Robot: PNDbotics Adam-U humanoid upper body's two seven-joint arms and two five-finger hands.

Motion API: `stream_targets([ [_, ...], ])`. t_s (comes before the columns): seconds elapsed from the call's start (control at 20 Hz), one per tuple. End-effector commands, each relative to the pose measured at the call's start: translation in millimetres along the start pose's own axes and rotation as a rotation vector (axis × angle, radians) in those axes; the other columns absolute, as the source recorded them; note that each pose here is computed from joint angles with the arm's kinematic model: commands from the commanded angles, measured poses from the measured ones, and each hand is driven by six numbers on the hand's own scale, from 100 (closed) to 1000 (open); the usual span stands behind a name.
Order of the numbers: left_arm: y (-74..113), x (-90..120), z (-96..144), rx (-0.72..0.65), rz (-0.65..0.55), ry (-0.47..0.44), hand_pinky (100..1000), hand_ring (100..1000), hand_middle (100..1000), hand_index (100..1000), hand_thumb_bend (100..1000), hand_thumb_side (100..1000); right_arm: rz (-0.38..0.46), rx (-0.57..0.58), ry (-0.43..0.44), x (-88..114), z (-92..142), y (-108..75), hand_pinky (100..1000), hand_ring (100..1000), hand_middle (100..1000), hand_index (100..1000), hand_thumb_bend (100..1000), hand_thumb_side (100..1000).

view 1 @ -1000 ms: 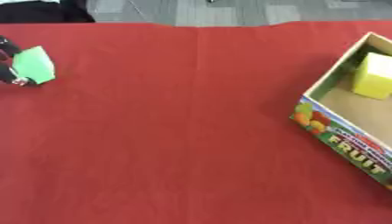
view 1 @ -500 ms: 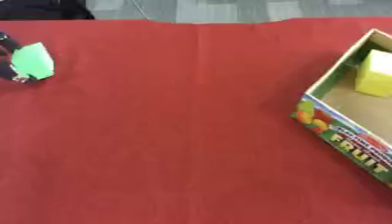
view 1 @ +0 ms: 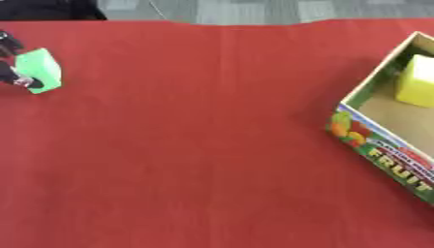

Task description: Pick up the objects with one hand, pass them to the other hand, and then place them into the box on the other side of the table.

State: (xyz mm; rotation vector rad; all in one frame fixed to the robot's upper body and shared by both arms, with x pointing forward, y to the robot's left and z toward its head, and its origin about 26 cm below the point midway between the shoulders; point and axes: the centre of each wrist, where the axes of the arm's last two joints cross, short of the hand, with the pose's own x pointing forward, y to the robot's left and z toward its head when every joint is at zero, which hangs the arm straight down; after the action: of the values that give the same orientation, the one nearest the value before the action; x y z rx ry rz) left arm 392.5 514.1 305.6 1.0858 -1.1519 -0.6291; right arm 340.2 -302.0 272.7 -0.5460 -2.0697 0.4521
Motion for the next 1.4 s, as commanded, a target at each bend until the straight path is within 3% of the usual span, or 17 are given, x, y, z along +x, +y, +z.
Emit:
stream_targets([
  [0.05, 26.4, -6, 8, 0.052, -0.018, 0.027, 834, 796, 715, 809, 735, 109, 0.024, -0.017, -0.024, 7, -3, -8.3, 815, 818, 704, 785, 209, 356],
  [0.35, 23.4, -9, 7, 0.052, -0.020, 0.056, 836, 798, 718, 808, 712, 108, 0.023, -0.018, -0.031, 8, -3, -7.9, 815, 819, 704, 785, 199, 359],
  [0.7, 20.4, -10, 5, 0.036, -0.003, 0.068, 819, 780, 683, 702, 500, 100, 0.023, -0.023, -0.025, 7, -3, -7.9, 815, 819, 703, 785, 187, 364],
  [0.9, 19.4, -10, 5, 0.019, 0.003, 0.074, 803, 753, 633, 589, 387, 100, 0.024, -0.025, -0.025, 6, -2, -8.6, 816, 819, 703, 785, 177, 365],
  [1.1, 18.4, -7, 4, 0.014, 0.001, 0.072, 791, 726, 596, 523, 335, 100, 0.022, -0.023, -0.027, 7, -2, -9.4, 816, 819, 703, 785, 170, 365],
  [1.4, 26.1, 2, 10, 0.055, -0.017, 0.010, 769, 694, 569, 493, 316, 100, 0.024, -0.020, -0.024, 6, -2, -12.1, 817, 820, 704, 786, 161, 361],
])
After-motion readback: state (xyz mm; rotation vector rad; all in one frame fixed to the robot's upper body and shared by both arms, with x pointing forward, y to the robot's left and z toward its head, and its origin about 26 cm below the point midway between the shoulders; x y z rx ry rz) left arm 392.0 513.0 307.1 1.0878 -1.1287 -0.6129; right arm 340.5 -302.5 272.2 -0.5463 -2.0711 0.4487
